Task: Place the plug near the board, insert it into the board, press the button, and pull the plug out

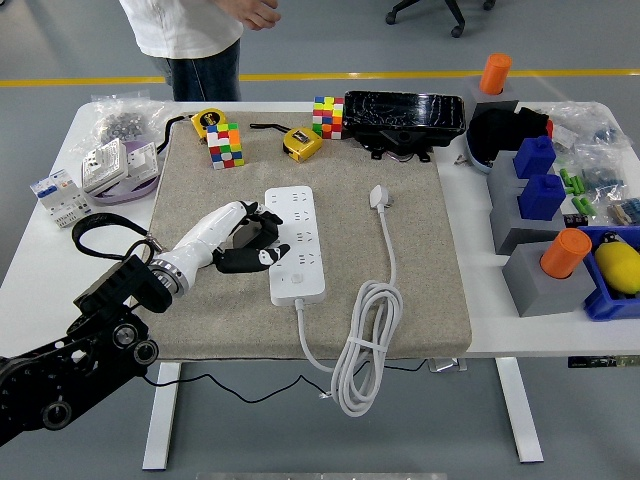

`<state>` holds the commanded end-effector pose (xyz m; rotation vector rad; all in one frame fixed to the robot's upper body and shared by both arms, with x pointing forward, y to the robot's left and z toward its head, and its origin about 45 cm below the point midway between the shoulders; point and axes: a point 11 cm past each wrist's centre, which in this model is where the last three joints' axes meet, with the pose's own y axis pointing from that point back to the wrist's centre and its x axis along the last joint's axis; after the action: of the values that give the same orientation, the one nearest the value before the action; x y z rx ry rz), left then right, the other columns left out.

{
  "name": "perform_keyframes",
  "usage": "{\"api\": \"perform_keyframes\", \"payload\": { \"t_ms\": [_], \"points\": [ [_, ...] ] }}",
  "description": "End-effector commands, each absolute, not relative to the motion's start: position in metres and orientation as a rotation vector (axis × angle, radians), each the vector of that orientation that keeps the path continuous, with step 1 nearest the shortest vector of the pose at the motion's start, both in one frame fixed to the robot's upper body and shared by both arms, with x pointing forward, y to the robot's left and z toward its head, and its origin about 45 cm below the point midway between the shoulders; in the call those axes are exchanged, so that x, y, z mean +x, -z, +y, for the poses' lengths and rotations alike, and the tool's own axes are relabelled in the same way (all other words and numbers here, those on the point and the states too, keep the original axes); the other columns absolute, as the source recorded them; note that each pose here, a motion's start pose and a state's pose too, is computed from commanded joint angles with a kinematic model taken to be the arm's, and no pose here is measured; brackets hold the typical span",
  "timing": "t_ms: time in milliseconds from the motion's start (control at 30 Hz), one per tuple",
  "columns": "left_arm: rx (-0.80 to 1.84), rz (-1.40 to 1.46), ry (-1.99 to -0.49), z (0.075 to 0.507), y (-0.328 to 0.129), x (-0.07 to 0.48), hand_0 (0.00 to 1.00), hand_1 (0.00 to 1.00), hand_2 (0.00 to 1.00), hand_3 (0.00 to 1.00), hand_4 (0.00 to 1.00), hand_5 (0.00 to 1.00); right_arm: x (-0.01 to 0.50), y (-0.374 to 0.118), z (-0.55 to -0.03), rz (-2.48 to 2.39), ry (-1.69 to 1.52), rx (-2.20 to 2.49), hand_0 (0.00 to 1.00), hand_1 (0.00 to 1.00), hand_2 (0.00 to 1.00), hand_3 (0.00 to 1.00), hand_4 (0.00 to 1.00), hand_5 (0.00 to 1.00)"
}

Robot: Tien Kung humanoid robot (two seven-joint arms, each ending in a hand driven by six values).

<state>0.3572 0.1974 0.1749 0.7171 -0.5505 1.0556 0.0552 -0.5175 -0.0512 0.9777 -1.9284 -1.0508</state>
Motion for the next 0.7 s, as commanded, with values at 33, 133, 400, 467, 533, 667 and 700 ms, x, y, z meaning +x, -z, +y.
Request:
{"api": "perform_keyframes", "payload": {
  "t_ms": [33,133,400,467,533,667,700],
  "points": [
    [0.717,-0.550,-1.054,0.197,-0.175,0.357,0.767,0.775,0.775,0.683,0.730,0.391,0.055,0.051,-0.518,-1.928,1.051,0.977,0.669,0.678,0.677,0.589,0.985,0.534],
    [0.721,-0.546,-1.049,0.197,-0.174,0.357,0.767,0.775,0.775,0.683,0.730,0.391,0.055,0.051,-0.517,-1.927,1.052,0.978,0.669,0.678,0.677,0.589,0.985,0.534],
    [0.727,-0.542,-1.049,0.198,-0.172,0.356,0.763,0.765,0.768,0.676,0.732,0.395,0.056,0.051,-0.517,-1.926,1.051,0.981,0.669,0.677,0.677,0.590,0.985,0.533],
    [0.727,-0.547,-1.055,0.200,-0.173,0.357,0.763,0.765,0.768,0.676,0.732,0.395,0.056,0.051,-0.517,-1.927,1.051,0.980,0.669,0.677,0.677,0.590,0.985,0.533],
    [0.726,-0.553,-1.063,0.202,-0.175,0.358,0.763,0.765,0.768,0.676,0.732,0.395,0.055,0.051,-0.517,-1.927,1.052,0.979,0.669,0.677,0.677,0.590,0.985,0.533],
    [0.736,-0.564,-1.086,0.211,-0.177,0.361,0.756,0.764,0.765,0.674,0.733,0.397,0.056,0.051,-0.517,-1.928,1.051,0.980,0.669,0.677,0.677,0.589,0.985,0.533],
    [0.741,-0.566,-1.095,0.214,-0.177,0.361,0.756,0.764,0.765,0.674,0.733,0.397,0.056,0.051,-0.517,-1.927,1.051,0.981,0.669,0.677,0.677,0.589,0.985,0.533]
  ]
}}
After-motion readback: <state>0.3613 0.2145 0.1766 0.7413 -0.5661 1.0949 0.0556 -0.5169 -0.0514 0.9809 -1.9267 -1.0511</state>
